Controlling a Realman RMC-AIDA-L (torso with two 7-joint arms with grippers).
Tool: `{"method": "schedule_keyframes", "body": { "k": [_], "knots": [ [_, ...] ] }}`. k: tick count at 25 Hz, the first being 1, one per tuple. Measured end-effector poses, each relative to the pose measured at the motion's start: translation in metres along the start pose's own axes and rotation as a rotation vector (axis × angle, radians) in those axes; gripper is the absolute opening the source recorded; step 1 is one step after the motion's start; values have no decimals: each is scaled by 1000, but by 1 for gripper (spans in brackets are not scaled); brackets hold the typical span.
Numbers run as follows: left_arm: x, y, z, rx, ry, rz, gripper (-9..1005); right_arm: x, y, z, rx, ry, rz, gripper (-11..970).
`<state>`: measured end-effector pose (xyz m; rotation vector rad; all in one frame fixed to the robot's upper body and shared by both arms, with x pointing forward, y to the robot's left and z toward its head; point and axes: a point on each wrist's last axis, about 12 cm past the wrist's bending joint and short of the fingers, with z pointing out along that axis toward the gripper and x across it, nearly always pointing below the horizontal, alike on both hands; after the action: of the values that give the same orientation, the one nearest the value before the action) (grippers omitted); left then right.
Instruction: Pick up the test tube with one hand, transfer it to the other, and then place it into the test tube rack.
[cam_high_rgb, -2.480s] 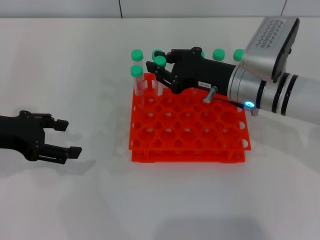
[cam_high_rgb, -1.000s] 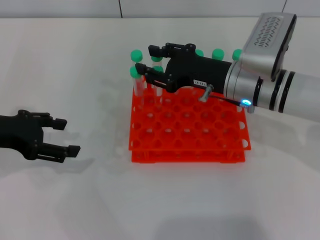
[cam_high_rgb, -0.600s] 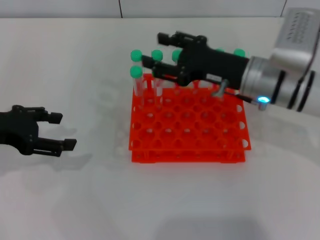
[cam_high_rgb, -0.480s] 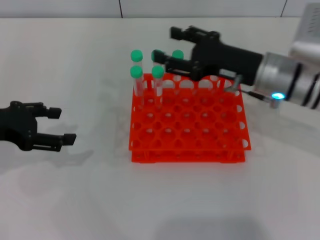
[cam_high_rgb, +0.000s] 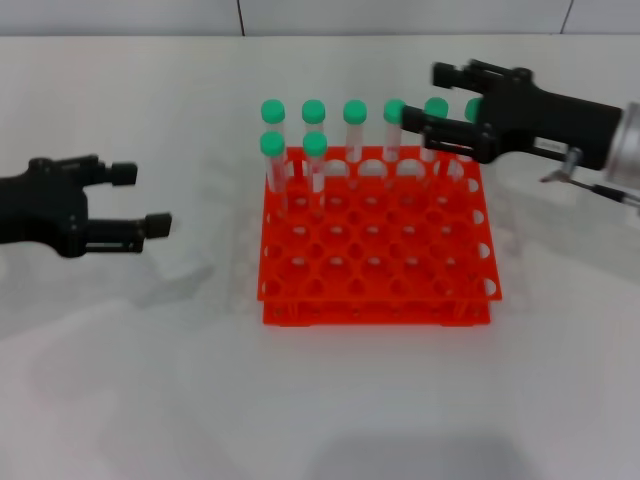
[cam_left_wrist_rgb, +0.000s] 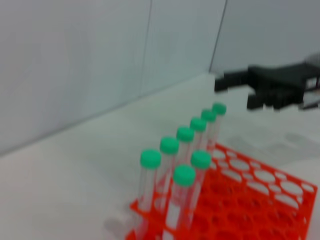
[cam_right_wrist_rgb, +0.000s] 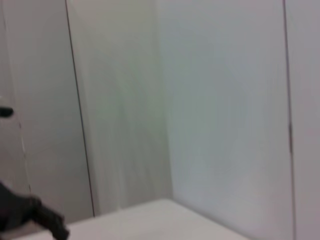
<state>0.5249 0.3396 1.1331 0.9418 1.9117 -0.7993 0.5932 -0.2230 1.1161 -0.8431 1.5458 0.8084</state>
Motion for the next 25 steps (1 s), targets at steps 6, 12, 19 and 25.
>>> {"method": "schedule_keyframes", "body": {
  "k": [6,12,19,25],
  "knots": [
    [-4,-4,6,-10,-123,57,875,4,-7,-28,7,99,-20,731],
    [-1,-6,12,1,-229,98,875,6,-11,-48,-21,156,-23,728],
    [-5,-6,18,33,-230,111,875,7,-9,-53,-53,175,-24,726],
    [-8,-5,22,73,-231,108,875,8,-7,-52,-67,179,-24,724]
  ]
}}
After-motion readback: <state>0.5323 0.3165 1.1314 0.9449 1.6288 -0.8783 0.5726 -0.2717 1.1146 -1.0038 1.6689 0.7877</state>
